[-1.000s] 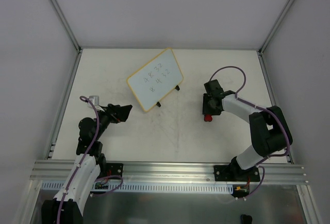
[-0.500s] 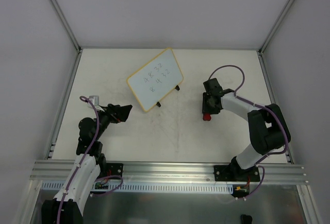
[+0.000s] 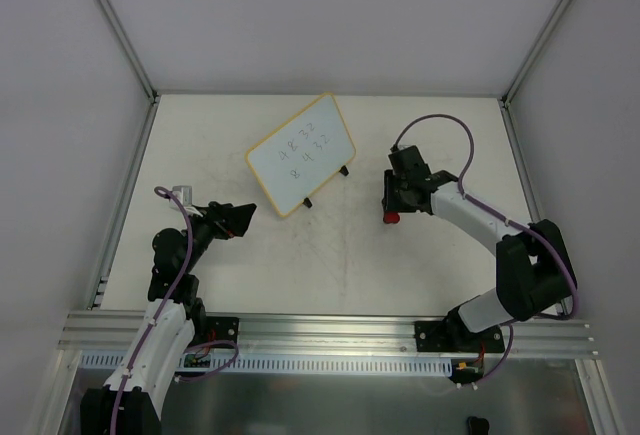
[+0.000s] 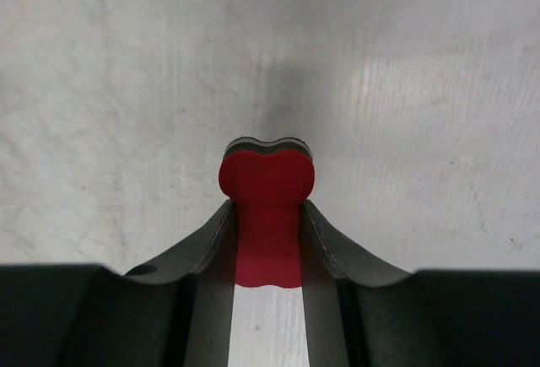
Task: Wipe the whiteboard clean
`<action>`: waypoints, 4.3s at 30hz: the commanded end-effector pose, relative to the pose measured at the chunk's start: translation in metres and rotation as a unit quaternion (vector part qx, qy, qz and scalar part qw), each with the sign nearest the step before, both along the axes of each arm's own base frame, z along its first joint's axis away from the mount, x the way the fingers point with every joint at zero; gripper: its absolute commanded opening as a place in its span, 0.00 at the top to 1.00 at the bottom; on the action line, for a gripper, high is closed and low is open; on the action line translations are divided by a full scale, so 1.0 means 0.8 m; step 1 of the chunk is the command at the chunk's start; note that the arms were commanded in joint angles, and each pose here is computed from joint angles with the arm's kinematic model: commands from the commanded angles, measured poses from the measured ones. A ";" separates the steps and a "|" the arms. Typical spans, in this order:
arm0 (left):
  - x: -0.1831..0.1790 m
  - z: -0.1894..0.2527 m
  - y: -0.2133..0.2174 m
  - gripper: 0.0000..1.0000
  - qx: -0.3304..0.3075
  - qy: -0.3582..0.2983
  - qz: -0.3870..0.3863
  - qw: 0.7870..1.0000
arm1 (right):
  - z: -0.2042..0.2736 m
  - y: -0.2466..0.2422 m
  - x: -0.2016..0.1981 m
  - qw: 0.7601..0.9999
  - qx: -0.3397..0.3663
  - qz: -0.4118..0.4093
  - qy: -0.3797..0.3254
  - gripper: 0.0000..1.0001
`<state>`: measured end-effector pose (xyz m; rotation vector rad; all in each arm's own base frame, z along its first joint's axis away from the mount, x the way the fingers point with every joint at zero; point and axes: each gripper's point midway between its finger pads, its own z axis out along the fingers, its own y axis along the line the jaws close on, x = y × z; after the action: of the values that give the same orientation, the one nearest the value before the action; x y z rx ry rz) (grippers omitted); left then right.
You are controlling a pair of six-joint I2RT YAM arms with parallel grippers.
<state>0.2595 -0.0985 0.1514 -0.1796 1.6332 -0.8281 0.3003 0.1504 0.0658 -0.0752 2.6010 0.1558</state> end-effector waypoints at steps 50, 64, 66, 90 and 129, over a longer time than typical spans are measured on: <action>0.111 0.075 -0.038 0.44 0.013 -0.128 -0.109 0.986 | 0.200 0.340 0.104 0.861 0.176 0.337 -0.337 1.00; 0.129 0.067 -0.049 0.58 0.000 -0.130 -0.150 0.980 | 0.195 0.354 0.110 0.855 0.187 0.340 -0.345 1.00; 0.131 0.064 -0.050 0.64 0.000 -0.128 -0.152 0.980 | 0.193 0.355 0.109 0.855 0.187 0.341 -0.344 1.00; 0.128 0.063 -0.058 1.00 0.024 -0.137 -0.185 0.973 | 0.140 0.357 0.130 0.873 0.171 0.304 -0.342 1.00; 0.121 0.058 -0.067 1.00 0.031 -0.145 -0.199 0.969 | 0.023 0.248 0.159 0.931 0.254 0.137 -0.225 1.00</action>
<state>0.3621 -0.1398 0.1471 0.1095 1.6637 -1.0546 0.4012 0.3713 0.1006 -0.3836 1.9304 0.8253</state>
